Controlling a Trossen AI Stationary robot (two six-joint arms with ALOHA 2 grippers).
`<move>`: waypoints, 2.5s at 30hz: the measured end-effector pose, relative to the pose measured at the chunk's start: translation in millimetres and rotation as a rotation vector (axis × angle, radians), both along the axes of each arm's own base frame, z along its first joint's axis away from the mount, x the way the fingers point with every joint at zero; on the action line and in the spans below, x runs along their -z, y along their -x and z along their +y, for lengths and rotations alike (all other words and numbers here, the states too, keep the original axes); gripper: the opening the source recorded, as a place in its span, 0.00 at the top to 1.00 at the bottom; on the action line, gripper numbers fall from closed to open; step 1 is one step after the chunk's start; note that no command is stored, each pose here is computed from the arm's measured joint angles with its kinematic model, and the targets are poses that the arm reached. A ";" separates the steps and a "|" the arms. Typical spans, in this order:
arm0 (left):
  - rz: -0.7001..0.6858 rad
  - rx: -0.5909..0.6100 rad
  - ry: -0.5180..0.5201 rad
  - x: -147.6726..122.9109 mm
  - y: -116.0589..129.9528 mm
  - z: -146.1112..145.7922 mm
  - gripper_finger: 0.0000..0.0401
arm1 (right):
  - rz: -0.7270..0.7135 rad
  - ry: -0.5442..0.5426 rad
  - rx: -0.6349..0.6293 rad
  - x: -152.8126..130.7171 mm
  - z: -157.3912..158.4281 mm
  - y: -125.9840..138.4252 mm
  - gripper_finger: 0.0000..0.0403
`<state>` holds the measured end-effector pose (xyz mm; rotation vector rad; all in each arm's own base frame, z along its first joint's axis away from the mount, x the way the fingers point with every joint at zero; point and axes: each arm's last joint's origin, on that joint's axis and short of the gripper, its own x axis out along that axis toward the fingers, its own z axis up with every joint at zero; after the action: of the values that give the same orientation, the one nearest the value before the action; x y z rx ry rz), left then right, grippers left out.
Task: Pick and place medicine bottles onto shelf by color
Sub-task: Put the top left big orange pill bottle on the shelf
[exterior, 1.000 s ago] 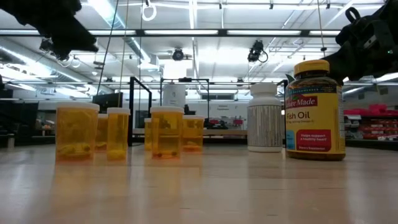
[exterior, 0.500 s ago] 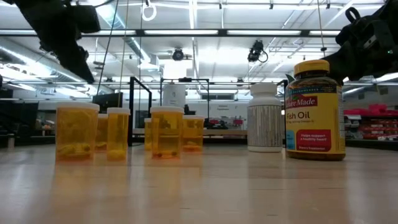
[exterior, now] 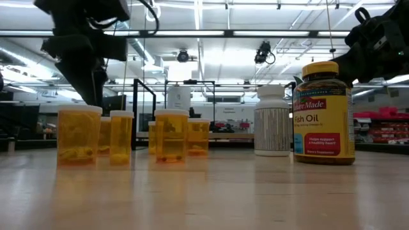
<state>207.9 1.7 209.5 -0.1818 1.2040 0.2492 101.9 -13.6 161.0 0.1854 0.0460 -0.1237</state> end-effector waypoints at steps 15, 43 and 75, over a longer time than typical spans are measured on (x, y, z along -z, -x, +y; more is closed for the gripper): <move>0.181 0.097 -0.011 29.7 -39.5 14.2 0.21 | -0.009 0.001 0.000 -0.9 0.0 0.0 0.86; 0.239 0.112 0.006 42.3 -49.7 14.3 0.50 | -0.008 0.001 0.000 -0.9 0.0 0.0 0.86; -0.086 0.105 -0.263 -101.8 -107.5 159.9 0.48 | -0.009 0.001 0.000 -0.9 0.0 0.0 0.86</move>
<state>315.4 161.6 311.2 0.0985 1.0801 0.3021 102.0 -13.7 161.9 0.1846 0.0372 -0.1230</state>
